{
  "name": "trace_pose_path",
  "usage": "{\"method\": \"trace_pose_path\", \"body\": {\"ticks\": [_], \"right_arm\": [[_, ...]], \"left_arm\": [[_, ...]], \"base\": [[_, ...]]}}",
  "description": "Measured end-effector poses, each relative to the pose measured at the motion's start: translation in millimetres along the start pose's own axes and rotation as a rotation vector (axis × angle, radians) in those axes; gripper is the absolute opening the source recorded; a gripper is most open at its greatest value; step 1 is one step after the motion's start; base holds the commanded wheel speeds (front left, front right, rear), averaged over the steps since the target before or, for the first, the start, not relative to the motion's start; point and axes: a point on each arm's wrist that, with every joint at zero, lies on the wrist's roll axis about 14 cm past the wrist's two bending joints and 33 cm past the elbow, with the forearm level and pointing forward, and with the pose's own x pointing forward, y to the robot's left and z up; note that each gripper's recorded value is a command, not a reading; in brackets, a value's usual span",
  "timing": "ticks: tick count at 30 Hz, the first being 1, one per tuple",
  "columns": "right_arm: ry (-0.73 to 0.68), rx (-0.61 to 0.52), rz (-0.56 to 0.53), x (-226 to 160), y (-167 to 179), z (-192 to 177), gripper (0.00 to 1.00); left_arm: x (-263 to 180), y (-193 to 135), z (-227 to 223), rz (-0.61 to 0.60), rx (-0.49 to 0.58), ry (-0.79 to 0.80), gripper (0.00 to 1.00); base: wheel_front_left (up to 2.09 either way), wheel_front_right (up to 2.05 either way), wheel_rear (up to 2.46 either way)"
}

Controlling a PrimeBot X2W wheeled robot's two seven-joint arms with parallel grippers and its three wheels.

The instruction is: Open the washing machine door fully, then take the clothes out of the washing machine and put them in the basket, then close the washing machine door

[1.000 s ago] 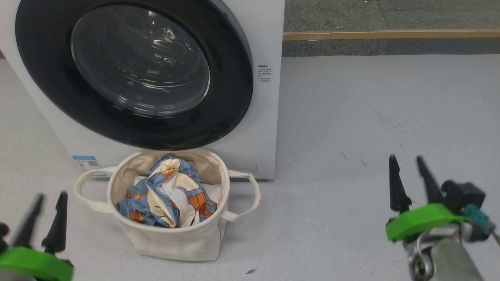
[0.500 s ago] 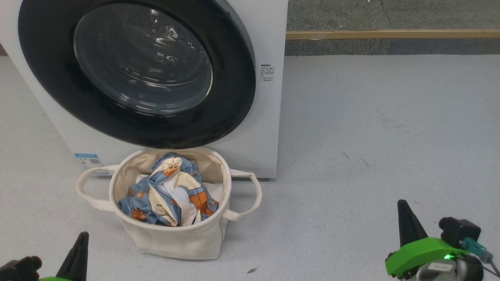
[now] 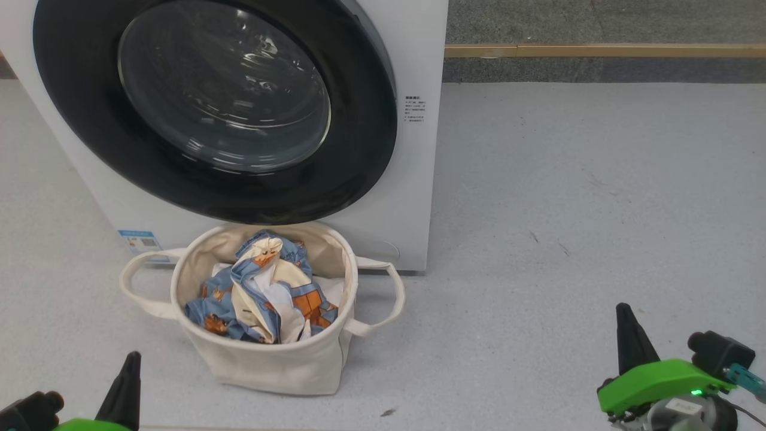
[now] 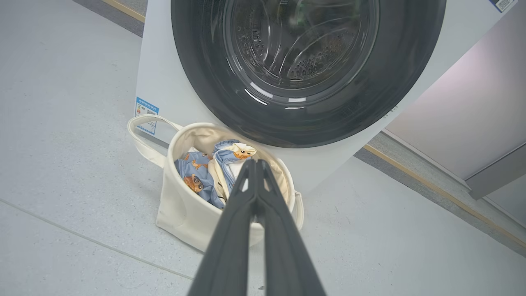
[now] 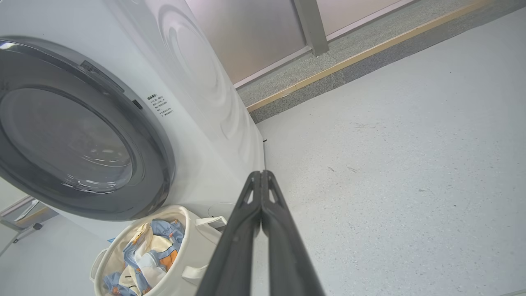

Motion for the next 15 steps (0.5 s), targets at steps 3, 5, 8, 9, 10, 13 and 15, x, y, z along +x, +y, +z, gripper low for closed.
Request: {"method": "trace_pose_path", "body": {"ticks": [3, 5, 8, 9, 10, 13, 15], "right_arm": [[-0.001, 0.033, -0.005, 0.7, -0.6, 0.8, 0.00], [0.000, 0.055, -0.007, 1.2, -0.6, 1.0, 0.00], [0.001, 0.089, -0.011, 1.9, -0.7, 1.5, 0.00], [0.002, 0.099, -0.011, 2.1, -0.5, 1.6, 0.00], [0.002, 0.099, -0.011, 2.1, -0.5, 1.6, 0.00], [0.003, 0.134, -0.013, 2.8, -0.1, 1.8, 0.00], [0.004, 0.155, -0.015, 3.3, -0.1, 1.9, 0.00]], "left_arm": [[0.2, -2.0, -1.1, 0.002, -0.033, 0.000, 0.00], [0.2, -3.0, -2.2, 0.003, -0.055, 0.003, 0.00], [0.1, -2.5, -1.8, 0.010, -0.086, -0.002, 0.00], [0.1, -2.3, -2.2, 0.013, -0.096, 0.000, 0.00], [0.1, -2.3, -2.2, 0.013, -0.096, 0.000, 0.00], [0.2, -3.0, -2.5, 0.018, -0.131, -0.001, 0.00], [0.2, -3.8, -2.6, 0.019, -0.154, -0.004, 0.00]], "base": [[0.00, 0.00, 0.00], [0.00, 0.00, 0.00], [0.00, 0.00, 0.00], [0.00, 0.00, 0.00], [0.00, 0.00, 0.00], [0.00, 0.00, 0.00], [0.00, 0.00, 0.00]]}}
